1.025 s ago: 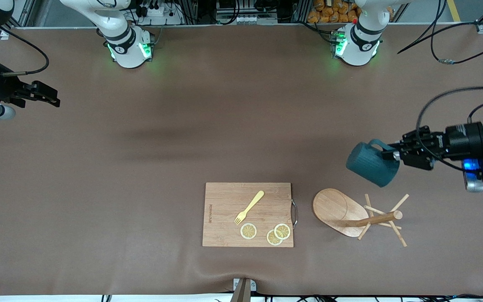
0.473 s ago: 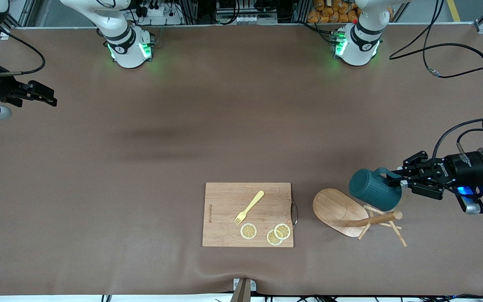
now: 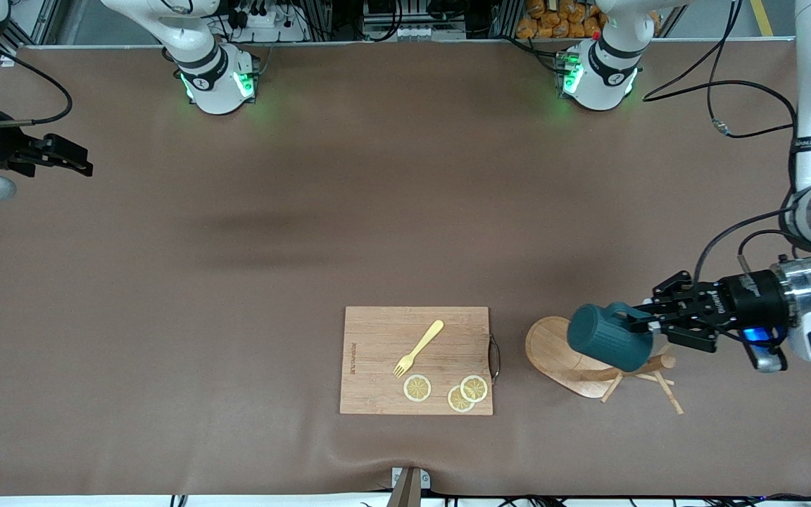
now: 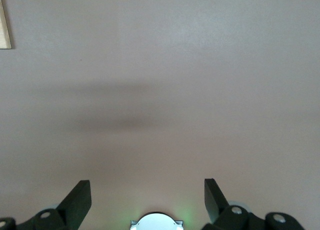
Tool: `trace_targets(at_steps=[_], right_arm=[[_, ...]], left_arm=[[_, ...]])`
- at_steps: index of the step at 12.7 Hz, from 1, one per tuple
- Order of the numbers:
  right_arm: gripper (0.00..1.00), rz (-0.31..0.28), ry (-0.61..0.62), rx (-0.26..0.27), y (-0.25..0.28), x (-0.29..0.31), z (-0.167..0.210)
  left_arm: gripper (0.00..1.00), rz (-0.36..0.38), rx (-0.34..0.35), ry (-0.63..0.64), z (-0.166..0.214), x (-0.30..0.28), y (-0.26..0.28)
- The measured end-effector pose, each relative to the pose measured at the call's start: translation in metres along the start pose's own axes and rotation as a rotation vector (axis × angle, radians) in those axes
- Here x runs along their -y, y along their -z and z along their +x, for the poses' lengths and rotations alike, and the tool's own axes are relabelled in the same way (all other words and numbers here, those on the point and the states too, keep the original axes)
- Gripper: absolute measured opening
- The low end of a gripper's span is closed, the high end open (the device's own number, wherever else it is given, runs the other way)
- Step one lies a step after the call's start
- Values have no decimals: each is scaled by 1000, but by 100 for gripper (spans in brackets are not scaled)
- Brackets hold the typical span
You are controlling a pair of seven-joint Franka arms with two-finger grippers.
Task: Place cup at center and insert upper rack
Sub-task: 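Carry the mug with the left gripper over the wooden mug tree, then lower the mug onto a mug-tree peg with the left gripper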
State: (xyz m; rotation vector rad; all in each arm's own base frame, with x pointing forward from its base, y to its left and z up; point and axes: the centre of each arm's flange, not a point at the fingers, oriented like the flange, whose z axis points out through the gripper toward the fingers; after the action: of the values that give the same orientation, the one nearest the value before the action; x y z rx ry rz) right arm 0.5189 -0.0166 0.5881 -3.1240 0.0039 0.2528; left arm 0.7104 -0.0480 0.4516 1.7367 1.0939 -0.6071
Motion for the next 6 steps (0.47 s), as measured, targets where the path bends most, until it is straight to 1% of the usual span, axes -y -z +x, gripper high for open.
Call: trace_targets(at_steps=[3,6], right_arm=[[100,0,0,3,0,0,0],[100,0,0,11,-1,0,-1]], left_arm=[[21,9,3,10,4,4,-8],[21,15,4,46,23,14,-12]])
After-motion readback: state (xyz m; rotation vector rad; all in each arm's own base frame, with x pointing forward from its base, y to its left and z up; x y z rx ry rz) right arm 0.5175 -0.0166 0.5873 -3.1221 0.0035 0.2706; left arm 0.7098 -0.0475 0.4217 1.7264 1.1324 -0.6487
